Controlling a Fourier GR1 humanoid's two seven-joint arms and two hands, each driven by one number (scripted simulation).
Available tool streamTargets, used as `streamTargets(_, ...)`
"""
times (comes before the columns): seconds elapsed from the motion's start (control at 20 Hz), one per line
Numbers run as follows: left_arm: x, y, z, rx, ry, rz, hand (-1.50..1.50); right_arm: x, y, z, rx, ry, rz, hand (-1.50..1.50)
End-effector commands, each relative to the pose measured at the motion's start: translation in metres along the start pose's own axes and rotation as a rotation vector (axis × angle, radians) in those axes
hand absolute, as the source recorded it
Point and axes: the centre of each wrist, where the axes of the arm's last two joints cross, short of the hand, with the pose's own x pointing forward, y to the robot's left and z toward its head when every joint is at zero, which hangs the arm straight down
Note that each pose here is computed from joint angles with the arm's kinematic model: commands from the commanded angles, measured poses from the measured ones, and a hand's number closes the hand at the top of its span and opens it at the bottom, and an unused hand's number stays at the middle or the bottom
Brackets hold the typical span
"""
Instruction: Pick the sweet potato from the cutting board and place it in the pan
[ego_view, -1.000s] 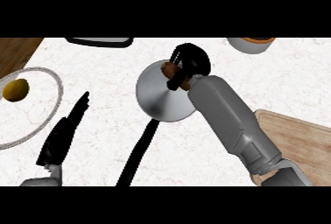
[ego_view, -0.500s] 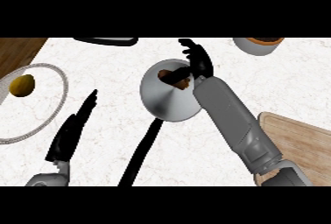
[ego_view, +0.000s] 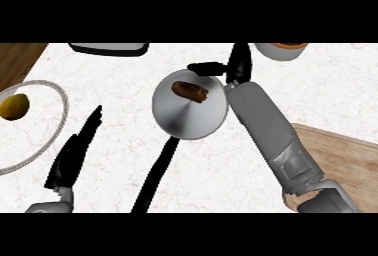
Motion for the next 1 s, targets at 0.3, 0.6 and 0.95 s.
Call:
streamTargets(0.3,-0.018,0.018,0.019,0.062,0.057,0.003,0.00,-0.048,-0.057,-0.022,-0.145,-0.054,-0.097,-1.50)
streamTargets(0.6,-0.028,0.036,0.025,0.077,0.073,0.029,0.00,-0.110,-0.115,-0.014,-0.131,-0.092,-0.032,-1.50)
streamTargets(0.95,-0.022,0.022,0.019,0.084,0.066,0.035,0.00,-0.111,-0.191,-0.007,-0.113,-0.086,-0.036,-1.50)
